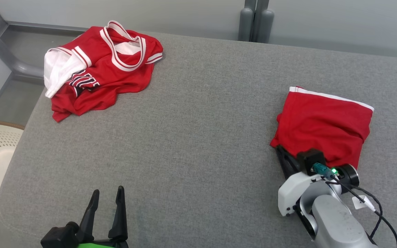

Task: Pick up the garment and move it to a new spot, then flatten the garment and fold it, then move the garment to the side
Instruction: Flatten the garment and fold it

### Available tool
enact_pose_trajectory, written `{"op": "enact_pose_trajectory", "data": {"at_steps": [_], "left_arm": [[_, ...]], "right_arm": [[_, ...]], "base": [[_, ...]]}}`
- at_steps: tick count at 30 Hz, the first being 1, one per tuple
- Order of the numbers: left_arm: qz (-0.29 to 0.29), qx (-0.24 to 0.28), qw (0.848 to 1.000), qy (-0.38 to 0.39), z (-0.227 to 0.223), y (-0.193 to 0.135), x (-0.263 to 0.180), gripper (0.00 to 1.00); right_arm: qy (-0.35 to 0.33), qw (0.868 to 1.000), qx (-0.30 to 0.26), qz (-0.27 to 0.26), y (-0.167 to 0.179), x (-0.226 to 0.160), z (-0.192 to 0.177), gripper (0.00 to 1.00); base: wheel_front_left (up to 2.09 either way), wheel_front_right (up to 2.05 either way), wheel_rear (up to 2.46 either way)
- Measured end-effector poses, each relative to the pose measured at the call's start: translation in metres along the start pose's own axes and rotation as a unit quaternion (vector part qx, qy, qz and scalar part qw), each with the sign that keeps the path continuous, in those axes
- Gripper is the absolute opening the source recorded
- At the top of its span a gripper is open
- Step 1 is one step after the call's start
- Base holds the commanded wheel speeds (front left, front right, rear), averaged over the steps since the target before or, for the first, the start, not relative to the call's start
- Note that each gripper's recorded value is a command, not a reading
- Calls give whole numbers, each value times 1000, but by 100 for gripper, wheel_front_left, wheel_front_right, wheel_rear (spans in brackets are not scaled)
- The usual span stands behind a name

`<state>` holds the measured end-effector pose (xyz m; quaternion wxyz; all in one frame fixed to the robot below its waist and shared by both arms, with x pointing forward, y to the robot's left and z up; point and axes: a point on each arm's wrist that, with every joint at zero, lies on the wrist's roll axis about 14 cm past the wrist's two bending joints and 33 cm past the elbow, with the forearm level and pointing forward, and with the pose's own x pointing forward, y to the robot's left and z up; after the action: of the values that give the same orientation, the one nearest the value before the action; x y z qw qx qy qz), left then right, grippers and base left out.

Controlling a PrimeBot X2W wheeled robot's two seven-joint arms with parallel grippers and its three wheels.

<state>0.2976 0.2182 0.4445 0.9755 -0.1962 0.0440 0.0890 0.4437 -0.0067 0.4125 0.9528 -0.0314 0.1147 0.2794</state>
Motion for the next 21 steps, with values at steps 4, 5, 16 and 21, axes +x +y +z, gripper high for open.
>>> {"op": "enact_pose_trajectory", "data": {"at_steps": [4, 5, 16, 21], "left_arm": [[-2, -3, 1000, 1, -1, -1, -1, 100], [-3, -3, 1000, 0, -1, -1, -1, 100], [-1, 17, 999, -38, 20, 8, -21, 100], [-39, 30, 998, -40, 20, -13, -19, 100]], "right_arm": [[19, 1000, 2, 16, 11, -5, -11, 0], [11, 1000, 4, 17, 13, -5, -6, 0], [-140, 988, 9, -65, -24, -84, 65, 100], [-141, 977, -12, -162, -79, -152, 55, 100]], "base": [[0, 0, 0], [0, 0, 0], [0, 0, 0], [0, 0, 0]]}}
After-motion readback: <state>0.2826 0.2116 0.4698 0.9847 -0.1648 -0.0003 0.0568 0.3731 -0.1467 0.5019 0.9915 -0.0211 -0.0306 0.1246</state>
